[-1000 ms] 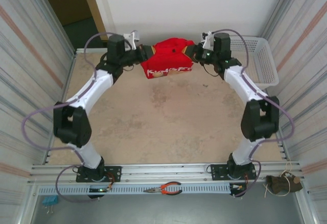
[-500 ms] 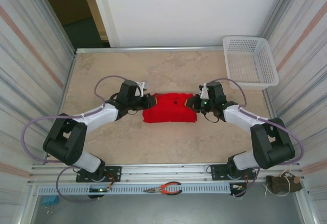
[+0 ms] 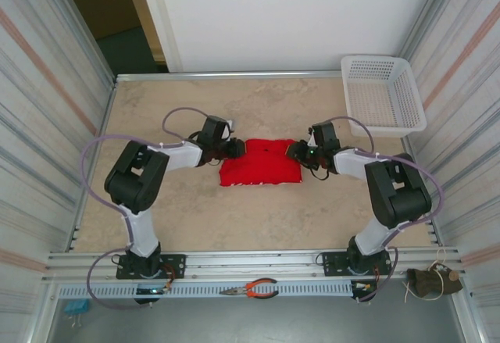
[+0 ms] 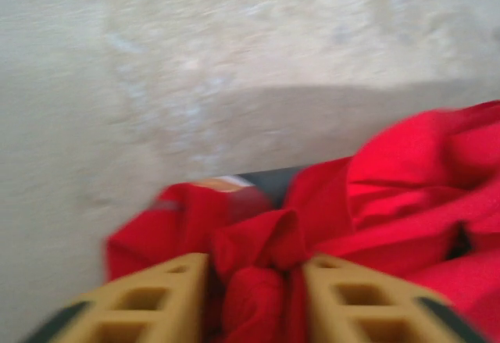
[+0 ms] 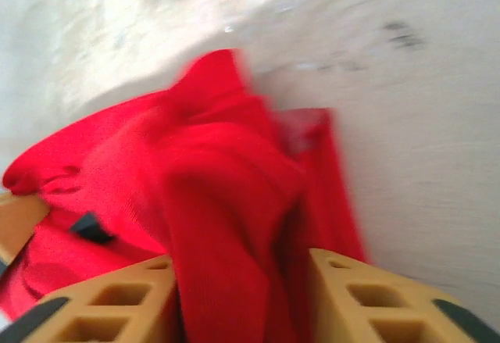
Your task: Fold the inside-out t-shirt
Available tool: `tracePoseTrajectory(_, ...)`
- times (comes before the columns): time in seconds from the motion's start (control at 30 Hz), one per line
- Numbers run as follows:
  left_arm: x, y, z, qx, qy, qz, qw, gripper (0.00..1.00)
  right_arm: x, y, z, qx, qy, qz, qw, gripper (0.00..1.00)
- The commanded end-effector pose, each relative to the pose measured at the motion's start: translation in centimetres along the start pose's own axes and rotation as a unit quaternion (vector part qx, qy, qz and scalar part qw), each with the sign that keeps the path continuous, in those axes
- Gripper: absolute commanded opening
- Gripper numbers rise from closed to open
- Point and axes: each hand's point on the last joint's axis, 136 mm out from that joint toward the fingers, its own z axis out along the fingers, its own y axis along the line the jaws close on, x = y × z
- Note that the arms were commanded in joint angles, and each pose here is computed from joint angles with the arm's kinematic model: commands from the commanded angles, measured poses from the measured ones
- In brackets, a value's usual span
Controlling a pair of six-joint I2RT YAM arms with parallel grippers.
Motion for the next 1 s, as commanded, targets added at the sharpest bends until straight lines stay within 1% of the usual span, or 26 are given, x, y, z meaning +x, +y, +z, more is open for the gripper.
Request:
tracePoseTrajectory(0.0,-4.7,-0.2,-3.8,-0.026,-0.054,0.013,0.998,0.58,-2.5,1.1,-4.0,0.017,-0.050,-0.020,0.998,0.48)
tracePoseTrajectory(0.07,-6.3,-1.8,-6.6,-0.024,-0.075,0.026,0.997,0.69,-2.8,2.3,-6.6,0.013,-0.062,-0.030,0.998,0.49)
tracePoseTrajectory(0.13,-6.9,-2.8,-9.2,-0.021,-0.084,0.021,0.996,0.73,-2.6,4.1,-8.4,-0.006,-0.066,-0.042,0.997,0.48)
tracePoseTrajectory(0.2,-6.3,-3.9,-10.9,-0.007,-0.096,0.012,0.995,0.80,-2.0,6.1,-9.2,-0.028,-0.063,-0.051,0.996,0.44)
tracePoseTrajectory(0.3,-4.1,-4.5,-11.3,0.012,-0.084,-0.009,0.996,0.81,-0.6,8.9,-8.2,-0.059,-0.047,-0.063,0.995,0.37)
tracePoseTrajectory(0.37,-2.3,-4.0,-10.4,0.020,-0.065,-0.031,0.997,0.81,0.4,9.7,-6.5,-0.068,-0.032,-0.066,0.995,0.33)
tracePoseTrajectory(0.47,0.3,-2.9,-8.6,0.018,-0.033,-0.048,0.998,0.82,1.5,9.2,-3.5,-0.070,-0.010,-0.054,0.996,0.25)
tracePoseTrajectory(0.53,1.5,-2.5,-7.5,0.018,-0.007,-0.049,0.999,0.82,1.8,7.5,-1.9,-0.050,-0.006,-0.046,0.998,0.24)
tracePoseTrajectory(0.6,2.4,-1.7,-6.4,0.002,0.010,-0.045,0.999,0.83,2.0,5.4,-0.5,-0.030,0.001,-0.033,0.999,0.23)
tracePoseTrajectory(0.7,3.0,-0.9,-5.0,-0.010,0.026,-0.038,0.999,0.85,2.6,2.7,1.0,-0.006,0.018,-0.016,1.000,0.21)
tracePoseTrajectory(0.8,3.3,-0.6,-3.8,-0.012,0.035,-0.036,0.999,0.86,3.1,1.1,1.5,0.007,0.026,-0.002,1.000,0.20)
tracePoseTrajectory(0.9,3.6,-1.4,-2.5,0.018,0.048,-0.042,0.998,0.87,3.4,0.4,1.7,0.013,0.028,0.005,1.000,0.20)
tracePoseTrajectory(0.97,4.0,-2.8,-1.5,0.060,0.058,-0.053,0.995,0.88,3.6,0.1,1.8,0.016,0.031,0.006,0.999,0.20)
